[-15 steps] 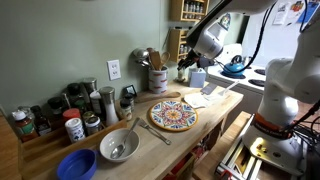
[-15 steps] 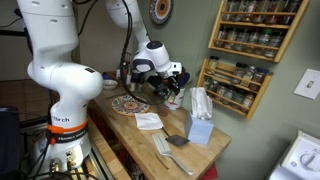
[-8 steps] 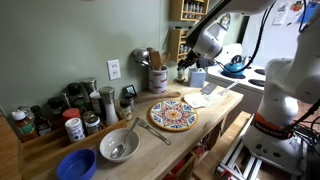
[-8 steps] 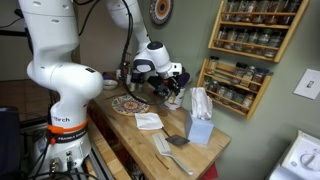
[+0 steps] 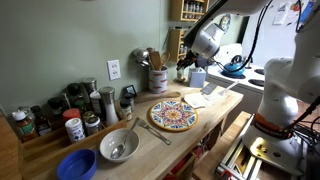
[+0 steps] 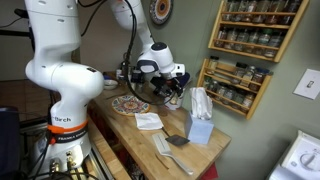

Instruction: Remove the second bottle from the far left from the shelf

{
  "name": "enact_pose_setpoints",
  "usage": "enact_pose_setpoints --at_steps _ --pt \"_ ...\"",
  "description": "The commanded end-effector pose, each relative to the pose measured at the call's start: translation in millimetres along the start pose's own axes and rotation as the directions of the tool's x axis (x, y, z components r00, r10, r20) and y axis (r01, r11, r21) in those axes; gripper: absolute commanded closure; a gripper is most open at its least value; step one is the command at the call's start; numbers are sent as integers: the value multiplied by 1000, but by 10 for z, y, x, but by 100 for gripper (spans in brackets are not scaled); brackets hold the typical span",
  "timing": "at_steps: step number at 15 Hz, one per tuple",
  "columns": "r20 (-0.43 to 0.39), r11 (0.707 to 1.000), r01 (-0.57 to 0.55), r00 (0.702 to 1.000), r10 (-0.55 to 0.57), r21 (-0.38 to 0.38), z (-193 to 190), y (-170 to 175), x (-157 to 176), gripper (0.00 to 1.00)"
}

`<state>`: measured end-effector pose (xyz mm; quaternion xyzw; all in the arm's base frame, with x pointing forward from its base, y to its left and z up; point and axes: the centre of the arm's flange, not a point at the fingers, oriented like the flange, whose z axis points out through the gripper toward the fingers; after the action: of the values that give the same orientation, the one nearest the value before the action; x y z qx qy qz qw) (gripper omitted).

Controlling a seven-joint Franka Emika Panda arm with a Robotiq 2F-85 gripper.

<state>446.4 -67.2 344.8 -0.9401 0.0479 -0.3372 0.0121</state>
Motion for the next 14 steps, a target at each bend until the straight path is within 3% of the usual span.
enact_pose_setpoints --at_steps 1,14 --pt "19 1000 -7 1000 7 17 431 4 -108 72" --pt "95 997 -79 992 78 6 914 148 -236 72"
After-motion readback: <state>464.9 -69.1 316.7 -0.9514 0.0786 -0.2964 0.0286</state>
